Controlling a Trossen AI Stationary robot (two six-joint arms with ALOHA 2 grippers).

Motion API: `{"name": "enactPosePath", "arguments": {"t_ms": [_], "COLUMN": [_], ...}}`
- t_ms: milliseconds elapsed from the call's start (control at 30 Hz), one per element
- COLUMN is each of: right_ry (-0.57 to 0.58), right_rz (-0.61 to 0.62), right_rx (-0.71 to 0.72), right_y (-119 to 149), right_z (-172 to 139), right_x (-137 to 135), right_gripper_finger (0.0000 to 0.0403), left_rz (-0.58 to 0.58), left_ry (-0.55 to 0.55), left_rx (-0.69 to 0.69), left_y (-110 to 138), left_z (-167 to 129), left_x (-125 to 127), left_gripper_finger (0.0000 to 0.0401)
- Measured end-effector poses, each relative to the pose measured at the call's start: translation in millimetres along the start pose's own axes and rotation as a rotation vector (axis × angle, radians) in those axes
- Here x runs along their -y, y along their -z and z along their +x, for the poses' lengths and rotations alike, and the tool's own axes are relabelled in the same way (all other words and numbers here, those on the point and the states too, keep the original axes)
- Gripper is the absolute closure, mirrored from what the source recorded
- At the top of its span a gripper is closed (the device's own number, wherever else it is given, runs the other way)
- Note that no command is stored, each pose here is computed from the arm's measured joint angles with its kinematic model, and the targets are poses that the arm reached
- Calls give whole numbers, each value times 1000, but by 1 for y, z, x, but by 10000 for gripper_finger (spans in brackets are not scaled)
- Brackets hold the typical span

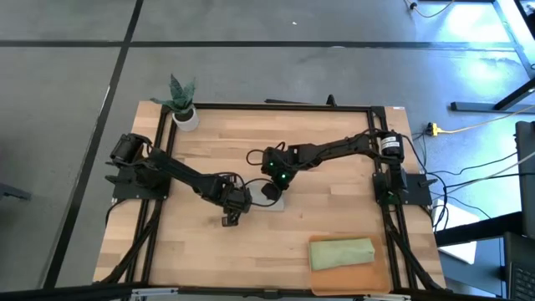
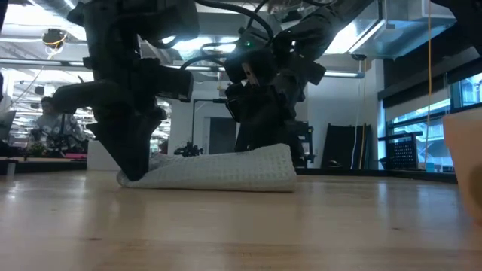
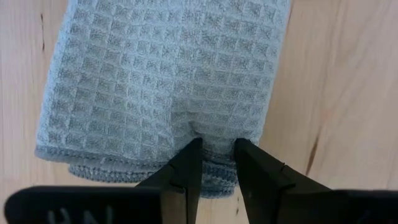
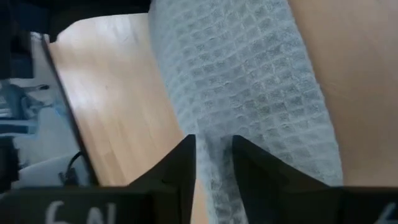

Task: Roll microfiber towels into tight, uniform cylinder then place into a basket
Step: Roll the gray microfiber cloth

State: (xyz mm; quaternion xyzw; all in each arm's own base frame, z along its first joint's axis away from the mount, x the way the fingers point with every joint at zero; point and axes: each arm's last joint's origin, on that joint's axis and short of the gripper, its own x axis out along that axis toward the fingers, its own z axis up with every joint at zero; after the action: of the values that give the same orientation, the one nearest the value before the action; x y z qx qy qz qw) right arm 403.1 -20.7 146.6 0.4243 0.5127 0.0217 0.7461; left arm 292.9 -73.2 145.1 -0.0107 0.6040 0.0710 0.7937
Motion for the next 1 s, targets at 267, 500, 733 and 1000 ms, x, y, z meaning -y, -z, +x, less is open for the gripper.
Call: {"name": "enactPosePath", "arguments": {"t_ms": [267, 500, 733, 1000], "right_ry": [-41, -36, 104, 248], "right_rz": [-10, -255, -431, -444], "right_rx": [41, 89, 84, 87], "right_y": [-9, 10, 36, 43], "right_z": [-26, -45, -14, 6], "right_x": [1, -38, -53, -34], "right_gripper_finger": [287, 291, 292, 292], "left_rz": [4, 5, 2, -3], "left_ry": [2, 7, 13, 29], "left_rx": [0, 10, 11, 5], "left_y": [0, -1, -1, -2], "left_z": [0, 0, 0, 0], "left_x": [0, 1, 1, 0], "left_gripper_finger": [311, 311, 311, 311]}}
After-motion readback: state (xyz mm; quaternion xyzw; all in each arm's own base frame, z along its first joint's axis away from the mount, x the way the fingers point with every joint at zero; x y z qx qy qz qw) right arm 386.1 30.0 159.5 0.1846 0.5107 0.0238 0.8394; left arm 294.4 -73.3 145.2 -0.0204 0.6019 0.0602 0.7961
